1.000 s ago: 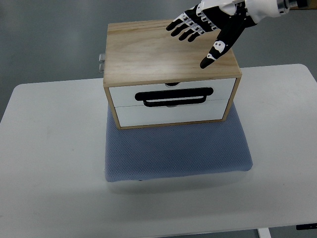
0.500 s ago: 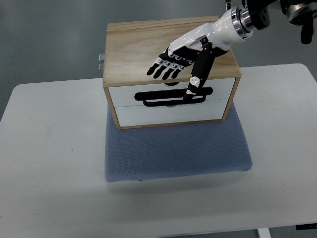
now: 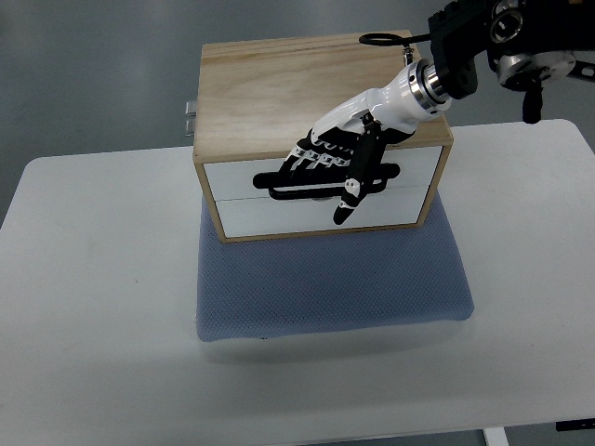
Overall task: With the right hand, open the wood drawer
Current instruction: 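Lower the right hand and hook fingers around the upper drawer's black handle, then pull the upper drawer handle toward the robot with the right hand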
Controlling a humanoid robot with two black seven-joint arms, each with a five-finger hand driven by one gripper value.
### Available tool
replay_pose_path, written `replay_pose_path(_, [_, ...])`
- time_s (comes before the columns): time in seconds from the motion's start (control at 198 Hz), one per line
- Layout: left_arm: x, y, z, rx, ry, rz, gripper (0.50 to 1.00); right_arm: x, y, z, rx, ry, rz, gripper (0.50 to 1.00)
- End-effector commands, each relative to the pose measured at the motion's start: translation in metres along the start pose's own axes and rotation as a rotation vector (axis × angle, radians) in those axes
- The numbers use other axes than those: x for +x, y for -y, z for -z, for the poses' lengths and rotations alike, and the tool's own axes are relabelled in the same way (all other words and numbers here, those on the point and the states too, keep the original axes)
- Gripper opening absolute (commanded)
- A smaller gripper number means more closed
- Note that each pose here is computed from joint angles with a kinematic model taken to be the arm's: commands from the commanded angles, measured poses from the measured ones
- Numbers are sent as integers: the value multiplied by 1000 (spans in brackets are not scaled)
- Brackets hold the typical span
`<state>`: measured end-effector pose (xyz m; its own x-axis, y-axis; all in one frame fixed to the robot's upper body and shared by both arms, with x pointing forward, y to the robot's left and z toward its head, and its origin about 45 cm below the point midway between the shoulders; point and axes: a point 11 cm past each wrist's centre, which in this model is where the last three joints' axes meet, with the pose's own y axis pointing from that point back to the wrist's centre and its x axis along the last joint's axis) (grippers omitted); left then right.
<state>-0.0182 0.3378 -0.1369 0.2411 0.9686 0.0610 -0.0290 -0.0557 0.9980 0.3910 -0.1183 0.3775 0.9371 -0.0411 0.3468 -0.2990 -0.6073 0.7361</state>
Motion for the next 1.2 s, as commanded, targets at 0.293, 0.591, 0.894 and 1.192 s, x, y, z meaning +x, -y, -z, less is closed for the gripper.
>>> replay_pose_path(0.293, [0, 0, 0, 0, 0, 0, 1000, 3, 3, -8, -29, 4, -39, 940])
replay_pose_path(0.591, [0, 0, 0, 0, 0, 0, 1000, -2, 12, -22, -65, 15, -42, 940])
replay_pose_path(0.894, [0, 0, 0, 0, 0, -1, 1000, -2, 12, -28, -96, 4, -42, 940])
replay_pose_path(1.192, [0, 0, 0, 0, 0, -1, 1000, -4, 12, -33, -110, 5, -32, 940])
